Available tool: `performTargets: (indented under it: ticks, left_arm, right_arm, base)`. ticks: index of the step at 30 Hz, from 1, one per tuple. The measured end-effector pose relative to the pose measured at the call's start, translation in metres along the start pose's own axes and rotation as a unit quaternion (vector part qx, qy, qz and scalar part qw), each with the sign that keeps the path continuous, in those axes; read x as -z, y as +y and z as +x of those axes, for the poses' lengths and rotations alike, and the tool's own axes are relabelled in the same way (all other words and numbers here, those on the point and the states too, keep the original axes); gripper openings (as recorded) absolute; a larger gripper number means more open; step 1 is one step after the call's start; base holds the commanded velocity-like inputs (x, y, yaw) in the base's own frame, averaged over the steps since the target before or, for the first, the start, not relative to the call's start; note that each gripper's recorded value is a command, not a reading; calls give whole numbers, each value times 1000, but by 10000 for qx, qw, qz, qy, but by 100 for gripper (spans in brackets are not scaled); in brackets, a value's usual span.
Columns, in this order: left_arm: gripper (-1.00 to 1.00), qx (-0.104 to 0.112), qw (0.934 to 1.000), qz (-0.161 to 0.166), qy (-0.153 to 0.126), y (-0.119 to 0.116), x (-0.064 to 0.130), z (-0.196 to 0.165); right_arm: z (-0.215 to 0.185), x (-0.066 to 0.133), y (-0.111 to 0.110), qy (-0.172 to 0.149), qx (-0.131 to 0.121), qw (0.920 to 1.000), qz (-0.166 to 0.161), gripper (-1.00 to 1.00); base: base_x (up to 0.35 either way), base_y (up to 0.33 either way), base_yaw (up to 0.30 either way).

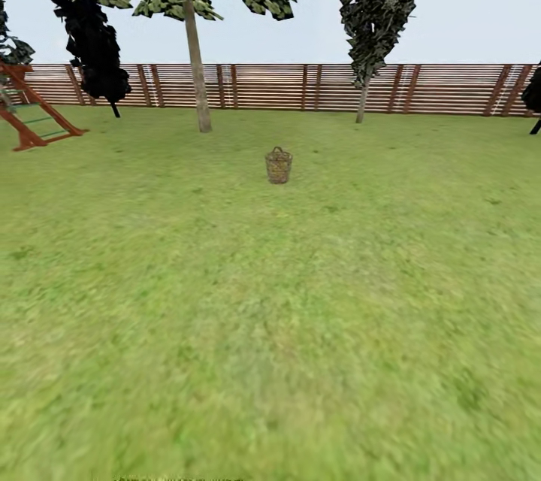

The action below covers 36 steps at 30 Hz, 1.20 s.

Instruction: Take the three Easter eggs out of the wicker basket on the lawn in the garden, then place them on the lawn next to a single tree (choose any tree) so that all three eggs are next to the same tree and none are left in the basket.

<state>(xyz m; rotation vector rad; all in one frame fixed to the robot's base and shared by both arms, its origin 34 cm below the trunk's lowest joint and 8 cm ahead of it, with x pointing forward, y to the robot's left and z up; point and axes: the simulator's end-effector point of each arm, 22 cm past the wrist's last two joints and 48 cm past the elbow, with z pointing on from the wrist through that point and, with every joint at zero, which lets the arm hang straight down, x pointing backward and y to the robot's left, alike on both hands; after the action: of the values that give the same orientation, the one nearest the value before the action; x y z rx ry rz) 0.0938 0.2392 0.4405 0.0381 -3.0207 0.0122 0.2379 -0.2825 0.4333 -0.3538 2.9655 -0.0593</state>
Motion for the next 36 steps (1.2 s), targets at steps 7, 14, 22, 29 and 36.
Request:
performTargets:
  ticks: [7,14,22,29,36]
  left_arm:
    - [100,0,10000,2,0,0,0,0]
    - [100,0,10000,2,-1,0,0,0]
    - [100,-14,10000,9,-1,-1,0,0]
    - [100,-27,10000,11,1,-2,0,0]
    - [100,-28,10000,11,12,-2,0,1]
  right_arm:
    - [0,0,0,0,3,10000,-1,100]
    - [0,0,0,-2,2,10000,0,100]
    - [0,0,0,-3,4,10000,0,100]
    - [0,0,0,0,4,10000,0,100]
    - [0,0,0,5,1,10000,1,100]
  base:
    - [0,0,283]
    - [125,-91,284]
    - [199,-196,284]
    - [228,-230,284]
    - [234,-235,221]
